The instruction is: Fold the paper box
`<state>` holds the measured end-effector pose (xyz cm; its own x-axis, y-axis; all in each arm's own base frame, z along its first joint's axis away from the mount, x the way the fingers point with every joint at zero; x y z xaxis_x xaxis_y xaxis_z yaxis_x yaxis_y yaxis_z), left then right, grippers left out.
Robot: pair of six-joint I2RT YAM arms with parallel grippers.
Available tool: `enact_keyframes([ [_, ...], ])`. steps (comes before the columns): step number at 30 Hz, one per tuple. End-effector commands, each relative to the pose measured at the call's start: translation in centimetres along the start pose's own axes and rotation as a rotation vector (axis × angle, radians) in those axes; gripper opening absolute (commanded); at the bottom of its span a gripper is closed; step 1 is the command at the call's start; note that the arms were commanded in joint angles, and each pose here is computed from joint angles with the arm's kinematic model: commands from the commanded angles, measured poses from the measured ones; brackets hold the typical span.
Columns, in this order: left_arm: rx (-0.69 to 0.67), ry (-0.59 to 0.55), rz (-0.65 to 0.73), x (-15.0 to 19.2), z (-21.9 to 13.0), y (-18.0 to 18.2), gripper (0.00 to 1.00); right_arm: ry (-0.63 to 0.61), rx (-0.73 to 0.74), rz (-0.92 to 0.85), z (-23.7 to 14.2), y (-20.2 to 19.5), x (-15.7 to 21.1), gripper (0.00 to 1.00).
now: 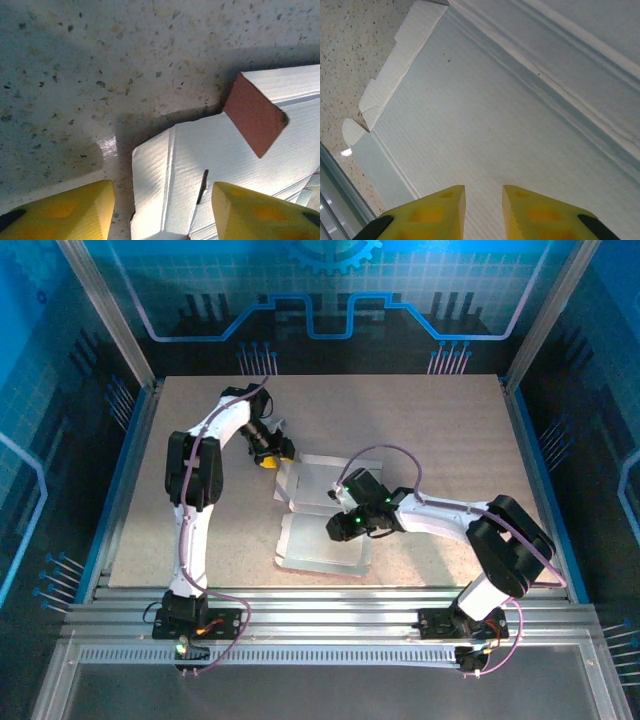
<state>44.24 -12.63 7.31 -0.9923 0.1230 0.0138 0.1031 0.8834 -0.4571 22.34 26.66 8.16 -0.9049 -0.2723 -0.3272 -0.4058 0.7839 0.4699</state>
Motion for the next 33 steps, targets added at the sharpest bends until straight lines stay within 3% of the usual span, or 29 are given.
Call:
enact_keyframes([
  [1,0.031,0.028,0.014,0.1,0.2,0.0,0.54,0.037,-0.009,0.013,0.9,0.0,1.1,0.27],
  [13,0.073,0.052,0.058,-0.1,1.0,-0.1,0.51,0.106,0.027,0.011,3.0,-0.2,3.6,0.21],
  [22,0.087,0.071,0.082,0.1,0.8,-0.4,0.38,0.137,0.074,0.006,3.6,-1.0,4.6,0.2],
  [30,0.134,0.077,0.115,0.4,0.4,-1.2,0.33,0.137,0.083,0.005,4.1,-1.1,4.7,0.2],
  [33,0.136,0.081,0.127,0.5,0.1,-1.3,0.26,0.139,0.085,0.005,4.2,-1.2,4.8,0.2],
])
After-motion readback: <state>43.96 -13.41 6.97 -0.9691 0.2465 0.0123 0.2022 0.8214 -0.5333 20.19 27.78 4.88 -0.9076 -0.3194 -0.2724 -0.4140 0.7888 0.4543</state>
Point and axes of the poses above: each hand's point on the last joint's axis, 136 mm out from that joint toward the fingers, its own z axis out along the fingers, its own y axis along the line the jaws close on, x = y × z, the point moved 4 cm from there along -z, back along the fingers, and after that the axes turned 6 degrees about z, right-handed, at the moved point
